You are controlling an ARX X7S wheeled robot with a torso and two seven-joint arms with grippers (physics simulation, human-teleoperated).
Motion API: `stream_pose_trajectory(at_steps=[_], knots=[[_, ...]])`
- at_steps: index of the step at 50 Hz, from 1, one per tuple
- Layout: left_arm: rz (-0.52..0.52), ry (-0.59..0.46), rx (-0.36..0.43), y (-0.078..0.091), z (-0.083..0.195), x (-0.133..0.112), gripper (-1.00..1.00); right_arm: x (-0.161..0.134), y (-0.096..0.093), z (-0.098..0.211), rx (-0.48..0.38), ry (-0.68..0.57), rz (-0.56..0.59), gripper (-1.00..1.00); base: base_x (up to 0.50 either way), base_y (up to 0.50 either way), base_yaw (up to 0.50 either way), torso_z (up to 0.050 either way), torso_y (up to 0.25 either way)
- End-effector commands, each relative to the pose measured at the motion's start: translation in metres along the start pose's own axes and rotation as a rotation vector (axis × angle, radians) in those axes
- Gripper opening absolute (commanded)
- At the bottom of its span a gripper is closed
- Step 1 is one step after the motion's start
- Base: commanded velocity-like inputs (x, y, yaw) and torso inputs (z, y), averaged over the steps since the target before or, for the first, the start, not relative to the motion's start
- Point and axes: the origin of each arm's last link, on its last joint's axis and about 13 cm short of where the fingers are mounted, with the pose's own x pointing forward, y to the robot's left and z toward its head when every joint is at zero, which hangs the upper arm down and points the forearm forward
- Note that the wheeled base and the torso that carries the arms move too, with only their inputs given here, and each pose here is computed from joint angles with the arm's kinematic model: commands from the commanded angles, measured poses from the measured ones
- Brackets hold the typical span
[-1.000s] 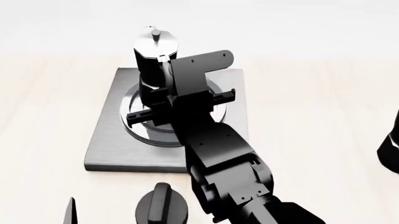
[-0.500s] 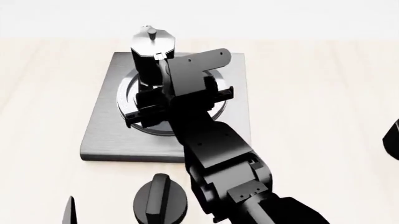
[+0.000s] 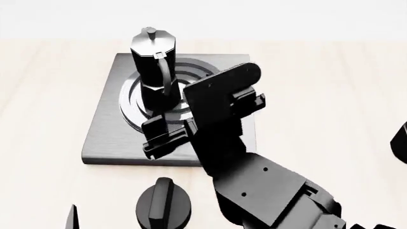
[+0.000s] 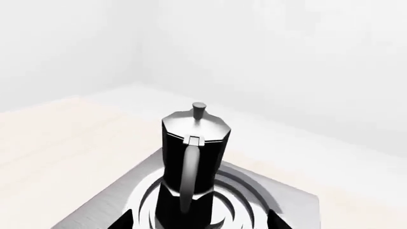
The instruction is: Put both moka pots on the stove.
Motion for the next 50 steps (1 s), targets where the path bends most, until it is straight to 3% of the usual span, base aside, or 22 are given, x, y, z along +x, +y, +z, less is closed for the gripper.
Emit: stream_pose_trajectory(at_steps=[1, 9, 13, 16, 17, 19, 21, 22, 23, 26, 31, 33, 34, 36, 38, 41, 42, 43, 45, 50], knots=[[-0.003, 0.000, 0.003, -0.002, 0.001, -0.002, 1.00, -0.067, 0.000, 0.019, -0.070, -0.121, -0.044, 1.00, 0.00, 0.00, 0.00, 0.000, 0.000], [-0.005, 0.000, 0.002, -0.003, 0.000, -0.001, 1.00, -0.087, -0.010, 0.028, -0.089, -0.120, -0.149, 1.00, 0.00, 0.00, 0.00, 0.000, 0.000], [-0.004, 0.000, 0.000, -0.004, 0.000, -0.002, 1.00, -0.099, -0.019, 0.036, -0.088, -0.138, -0.135, 1.00, 0.00, 0.00, 0.00, 0.000, 0.000], [-0.005, 0.000, 0.000, -0.005, -0.001, -0.003, 1.00, -0.105, -0.029, 0.040, -0.159, -0.166, -0.123, 1.00, 0.00, 0.00, 0.00, 0.000, 0.000], [-0.005, -0.001, 0.000, -0.005, 0.000, -0.004, 1.00, -0.107, -0.032, 0.041, -0.051, -0.245, -0.100, 1.00, 0.00, 0.00, 0.00, 0.000, 0.000], [-0.005, 0.000, 0.000, -0.005, 0.000, -0.003, 1.00, -0.111, -0.040, 0.043, -0.109, -0.196, -0.162, 1.00, 0.00, 0.00, 0.00, 0.000, 0.000], [-0.006, 0.001, 0.000, -0.005, -0.001, -0.002, 1.00, -0.117, -0.048, 0.046, -0.078, -0.204, -0.188, 1.00, 0.00, 0.00, 0.00, 0.000, 0.000], [-0.006, 0.001, 0.001, -0.005, -0.001, -0.001, 1.00, -0.119, -0.052, 0.048, -0.014, -0.179, -0.199, 1.00, 0.00, 0.00, 0.00, 0.000, 0.000], [-0.005, 0.000, 0.000, -0.005, -0.001, -0.002, 1.00, -0.123, -0.057, 0.046, -0.048, -0.164, -0.242, 1.00, 0.00, 0.00, 0.00, 0.000, 0.000], [-0.004, -0.001, 0.002, -0.006, 0.000, -0.005, 1.00, -0.130, -0.066, 0.046, -0.039, -0.151, -0.293, 1.00, 0.00, 0.00, 0.00, 0.000, 0.000], [-0.009, -0.003, 0.003, -0.008, 0.000, -0.006, 1.00, -0.144, -0.083, 0.046, 0.025, -0.183, -0.393, 1.00, 0.00, 0.00, 0.00, 0.000, 0.000], [-0.009, -0.003, 0.004, -0.008, 0.000, -0.005, 1.00, -0.148, -0.088, 0.046, -0.020, -0.217, -0.409, 1.00, 0.00, 0.00, 0.00, 0.000, 0.000], [-0.009, -0.004, 0.004, -0.008, 0.000, -0.003, 1.00, -0.152, -0.092, 0.045, 0.005, -0.170, -0.433, 1.00, 0.00, 0.00, 0.00, 0.000, 0.000], [-0.010, -0.002, 0.004, -0.008, -0.001, -0.002, 1.00, -0.156, -0.095, 0.044, -0.038, -0.116, -0.436, 1.00, 0.00, 0.00, 0.00, 0.000, 0.000], [-0.008, -0.003, 0.004, -0.008, -0.001, -0.001, 1.00, -0.162, -0.101, 0.045, -0.023, -0.137, -0.456, 1.00, 0.00, 0.00, 0.00, 0.000, 0.000], [-0.005, -0.003, 0.006, -0.009, -0.001, -0.002, 1.00, -0.169, -0.114, 0.041, -0.093, -0.117, -0.532, 1.00, 0.00, 0.00, 0.00, 0.000, 0.000], [-0.005, -0.002, 0.005, -0.009, -0.001, -0.002, 1.00, -0.171, -0.116, 0.040, -0.084, -0.062, -0.545, 1.00, 0.00, 0.00, 0.00, 0.000, 0.000], [-0.008, 0.000, 0.006, -0.010, -0.002, -0.003, 1.00, -0.175, -0.121, 0.037, -0.179, -0.076, -0.568, 1.00, 0.00, 0.00, 0.00, 0.000, 0.000], [-0.009, -0.001, 0.006, -0.010, -0.002, -0.003, 1.00, -0.180, -0.125, 0.036, -0.124, -0.028, -0.564, 1.00, 0.00, 0.00, 0.00, 0.000, 0.000], [-0.007, -0.001, 0.008, -0.010, -0.001, -0.003, 1.00, -0.190, -0.135, 0.031, -0.156, 0.028, -0.592, 1.00, 0.00, 0.00, 0.00, 0.000, 0.000]])
